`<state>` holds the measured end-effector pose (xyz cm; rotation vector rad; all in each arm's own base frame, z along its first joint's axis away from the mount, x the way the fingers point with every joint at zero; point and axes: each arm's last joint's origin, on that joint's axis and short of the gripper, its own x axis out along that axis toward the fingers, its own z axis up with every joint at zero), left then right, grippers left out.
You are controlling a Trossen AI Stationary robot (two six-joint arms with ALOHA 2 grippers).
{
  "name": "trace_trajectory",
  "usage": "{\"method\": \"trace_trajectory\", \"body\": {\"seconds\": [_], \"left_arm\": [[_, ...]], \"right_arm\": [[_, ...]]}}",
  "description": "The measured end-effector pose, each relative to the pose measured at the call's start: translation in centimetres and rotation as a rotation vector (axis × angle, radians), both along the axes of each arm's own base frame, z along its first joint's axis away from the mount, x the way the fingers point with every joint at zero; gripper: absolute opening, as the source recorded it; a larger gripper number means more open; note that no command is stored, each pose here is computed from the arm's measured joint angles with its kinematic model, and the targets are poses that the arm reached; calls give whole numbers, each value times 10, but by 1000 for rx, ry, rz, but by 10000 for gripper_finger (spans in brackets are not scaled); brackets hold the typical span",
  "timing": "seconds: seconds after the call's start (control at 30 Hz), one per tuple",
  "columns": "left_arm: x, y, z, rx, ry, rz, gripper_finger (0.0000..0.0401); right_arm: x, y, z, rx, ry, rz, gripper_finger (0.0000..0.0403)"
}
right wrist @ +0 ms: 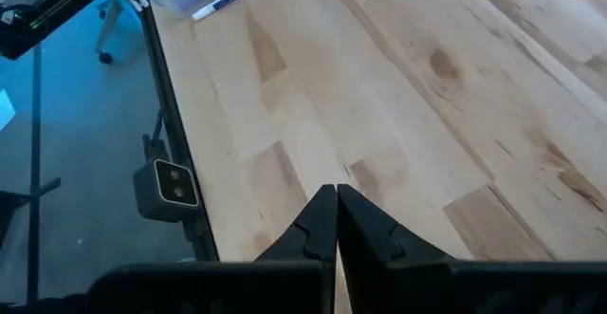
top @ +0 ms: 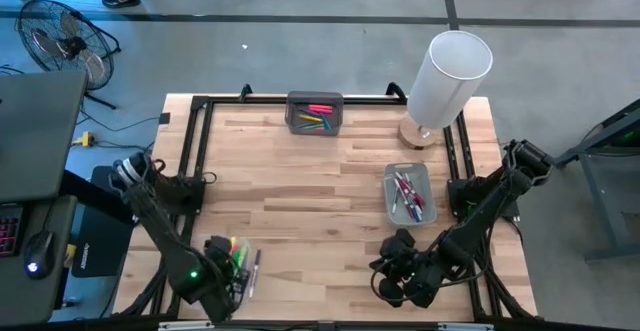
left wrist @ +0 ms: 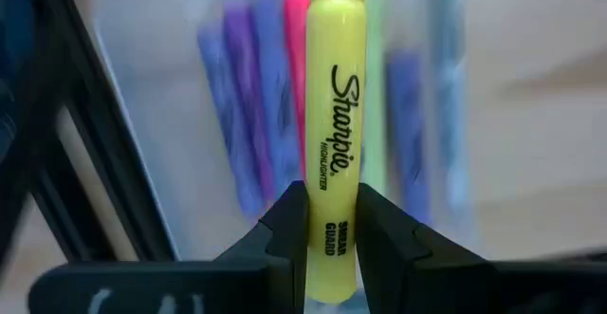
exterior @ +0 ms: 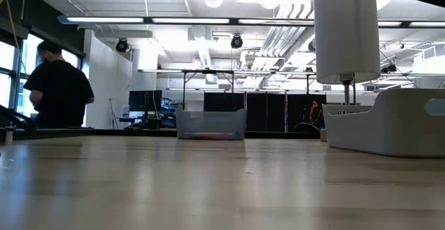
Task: Pick & Place Markers
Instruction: Put the yellow highlighter pen into the transparent bin, then put the blue marker pen into the gray bin
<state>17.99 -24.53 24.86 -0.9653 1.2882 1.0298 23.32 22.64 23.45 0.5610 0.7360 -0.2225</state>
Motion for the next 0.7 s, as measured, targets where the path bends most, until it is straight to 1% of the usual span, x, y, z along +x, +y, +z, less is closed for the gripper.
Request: {"method": "trace_trajectory", "body": {"seconds": [0.03, 0.1, 0.2, 0.3, 0.37, 0.43, 0.5, 0.57, 0.7], "left_arm": [[-3, -2, -6, -32, 14, 5, 58], [-8, -6, -20, -67, 26, -2, 80], [-10, -7, -35, -90, 12, 8, 143], [-11, -6, -39, -80, 19, 1, 208], [-11, -6, -38, -83, 17, -46, 244], [-12, -4, -36, -83, 12, -100, 270], [-13, -1, -28, -77, 5, -160, 286], [-14, 1, -17, -59, -17, -207, 290], [-17, 12, 9, 28, -101, -307, 284]], "right_arm": [[0, 0, 0, 6, -2, 2, 0], [1, 1, 1, 16, -10, 3, 0], [3, 1, 2, 35, -22, -3, 0], [7, -1, 3, 59, -31, -22, 0], [10, -2, 4, 73, -43, -30, 0], [13, -3, 6, 92, -63, -41, 0], [16, -4, 8, 121, -87, -56, 0], [20, -4, 12, 132, -104, -63, 0], [38, 0, 27, 94, -160, -73, 0]]}}
